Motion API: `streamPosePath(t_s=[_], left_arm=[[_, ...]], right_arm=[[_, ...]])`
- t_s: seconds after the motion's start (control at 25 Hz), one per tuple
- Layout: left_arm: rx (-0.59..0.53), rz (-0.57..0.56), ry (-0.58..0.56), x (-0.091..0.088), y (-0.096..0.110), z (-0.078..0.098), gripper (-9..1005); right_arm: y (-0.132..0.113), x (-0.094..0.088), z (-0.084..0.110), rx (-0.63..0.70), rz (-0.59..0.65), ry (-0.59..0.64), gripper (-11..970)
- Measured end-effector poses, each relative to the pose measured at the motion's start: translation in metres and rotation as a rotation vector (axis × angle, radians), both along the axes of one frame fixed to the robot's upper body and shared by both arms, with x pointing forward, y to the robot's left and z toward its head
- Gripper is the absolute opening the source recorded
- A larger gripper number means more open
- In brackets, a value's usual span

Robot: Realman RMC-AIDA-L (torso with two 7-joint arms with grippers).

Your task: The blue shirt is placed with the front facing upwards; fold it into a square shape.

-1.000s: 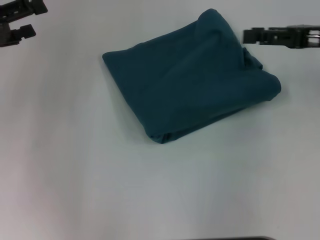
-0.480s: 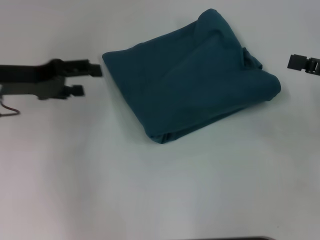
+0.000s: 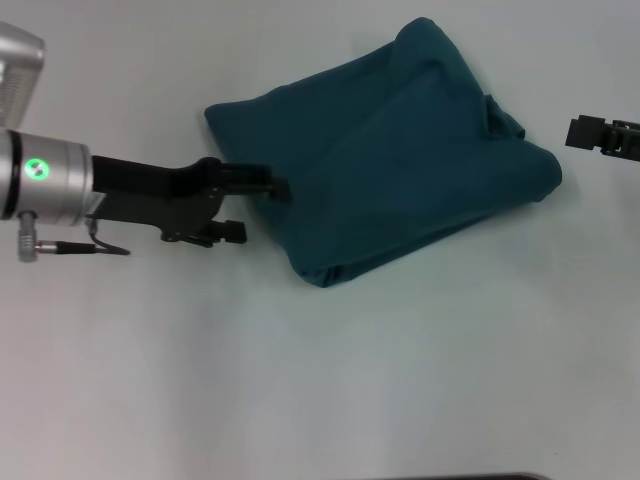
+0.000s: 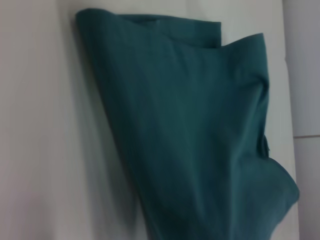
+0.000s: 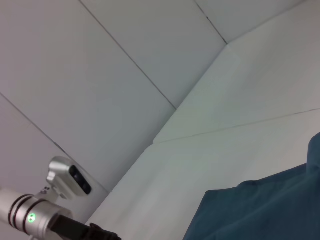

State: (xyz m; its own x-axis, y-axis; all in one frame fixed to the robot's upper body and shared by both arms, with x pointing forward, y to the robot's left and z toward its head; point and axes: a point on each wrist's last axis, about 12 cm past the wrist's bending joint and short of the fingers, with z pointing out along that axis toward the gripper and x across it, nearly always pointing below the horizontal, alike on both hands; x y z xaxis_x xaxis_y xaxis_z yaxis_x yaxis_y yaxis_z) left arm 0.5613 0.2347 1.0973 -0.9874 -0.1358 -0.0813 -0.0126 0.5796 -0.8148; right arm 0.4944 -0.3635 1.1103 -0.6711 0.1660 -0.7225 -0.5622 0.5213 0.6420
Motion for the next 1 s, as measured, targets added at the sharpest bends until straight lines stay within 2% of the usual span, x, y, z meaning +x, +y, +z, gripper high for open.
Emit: streamPosePath(t_s=[0.24,0.72,0.96,1.0], left_arm=[[-0.005,0.022,0.041,0.006,-0.015,-0.011,949],[0.056,0.015,0.04,0.02,-0.043,-0.013,948],[0.08,-0.023,-0.011,0.024,-0.056,-0.009,902],[0.081,-0.023,-0.013,0.024,-0.056,-0.009,867]], right_arm=[[-0.002,0.0,0.0,0.002,-0.006,-0.012,622],[-0.007,-0.001,0.002,0.009,-0.032,-0.026,623],[-0.008,-0.001,0.003,0.018,-0.037,-0.033,620],[-0.008,-0.001,0.003,0.02,-0.038,-0.033,620]])
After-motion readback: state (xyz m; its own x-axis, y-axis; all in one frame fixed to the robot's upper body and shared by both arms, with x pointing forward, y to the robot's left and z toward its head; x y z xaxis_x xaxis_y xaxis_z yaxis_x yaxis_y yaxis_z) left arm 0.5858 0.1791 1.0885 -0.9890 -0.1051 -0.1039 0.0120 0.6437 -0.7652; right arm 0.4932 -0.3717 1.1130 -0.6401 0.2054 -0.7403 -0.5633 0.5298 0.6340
